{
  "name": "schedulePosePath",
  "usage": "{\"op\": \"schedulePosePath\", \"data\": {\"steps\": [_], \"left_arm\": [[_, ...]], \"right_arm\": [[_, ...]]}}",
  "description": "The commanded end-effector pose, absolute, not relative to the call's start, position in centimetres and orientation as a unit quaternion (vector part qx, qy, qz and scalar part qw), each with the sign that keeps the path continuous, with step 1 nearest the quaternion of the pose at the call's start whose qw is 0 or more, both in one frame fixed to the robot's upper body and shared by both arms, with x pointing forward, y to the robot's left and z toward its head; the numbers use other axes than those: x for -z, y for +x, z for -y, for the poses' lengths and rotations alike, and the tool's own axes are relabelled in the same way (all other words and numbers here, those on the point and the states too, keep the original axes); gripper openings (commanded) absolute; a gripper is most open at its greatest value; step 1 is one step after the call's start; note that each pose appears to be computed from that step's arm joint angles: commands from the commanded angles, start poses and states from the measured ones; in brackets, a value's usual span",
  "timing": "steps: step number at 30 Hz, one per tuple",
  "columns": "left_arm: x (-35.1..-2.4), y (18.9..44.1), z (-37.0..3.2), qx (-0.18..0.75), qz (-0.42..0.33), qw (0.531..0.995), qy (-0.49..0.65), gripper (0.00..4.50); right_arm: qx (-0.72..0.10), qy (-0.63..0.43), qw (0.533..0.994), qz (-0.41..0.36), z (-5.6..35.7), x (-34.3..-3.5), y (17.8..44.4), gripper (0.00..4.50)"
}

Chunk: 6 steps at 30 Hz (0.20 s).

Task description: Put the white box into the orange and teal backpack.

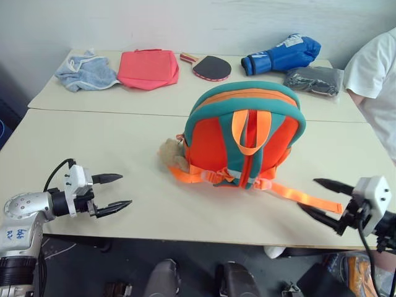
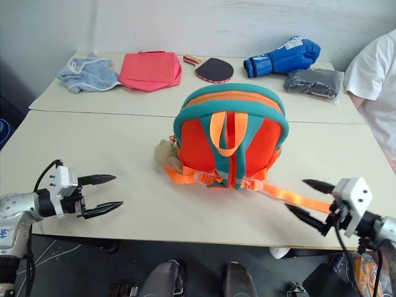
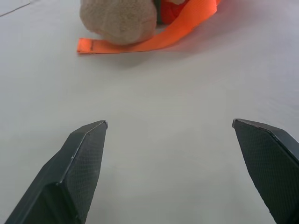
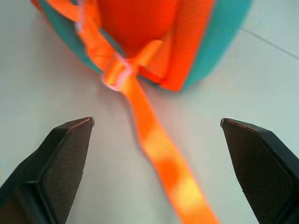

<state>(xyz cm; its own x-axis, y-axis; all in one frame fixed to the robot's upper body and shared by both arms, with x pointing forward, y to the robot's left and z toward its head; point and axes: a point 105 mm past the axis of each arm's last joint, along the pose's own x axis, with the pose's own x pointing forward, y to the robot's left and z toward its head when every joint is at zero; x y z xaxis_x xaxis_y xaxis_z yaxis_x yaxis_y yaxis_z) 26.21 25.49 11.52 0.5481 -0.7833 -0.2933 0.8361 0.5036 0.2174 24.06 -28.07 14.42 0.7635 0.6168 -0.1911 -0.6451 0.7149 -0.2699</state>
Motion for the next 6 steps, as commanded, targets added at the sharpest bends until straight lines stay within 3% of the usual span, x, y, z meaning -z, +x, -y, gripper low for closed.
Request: {"op": "schedulePosePath", "data": {"steps": [1,6], "left_arm": [[-12.3,25.7,-25.2,0.456,-0.056,0.866,0.197,4.5],[-12.0,25.5,-24.1,0.452,-0.054,0.872,0.177,4.5]], "right_arm": [[-0.338,-0.22,0.915,-0.014,28.9,-15.1,24.6,4.48],[-0.36,-0.256,0.897,-0.008,27.9,-13.8,26.0,4.48]]}}
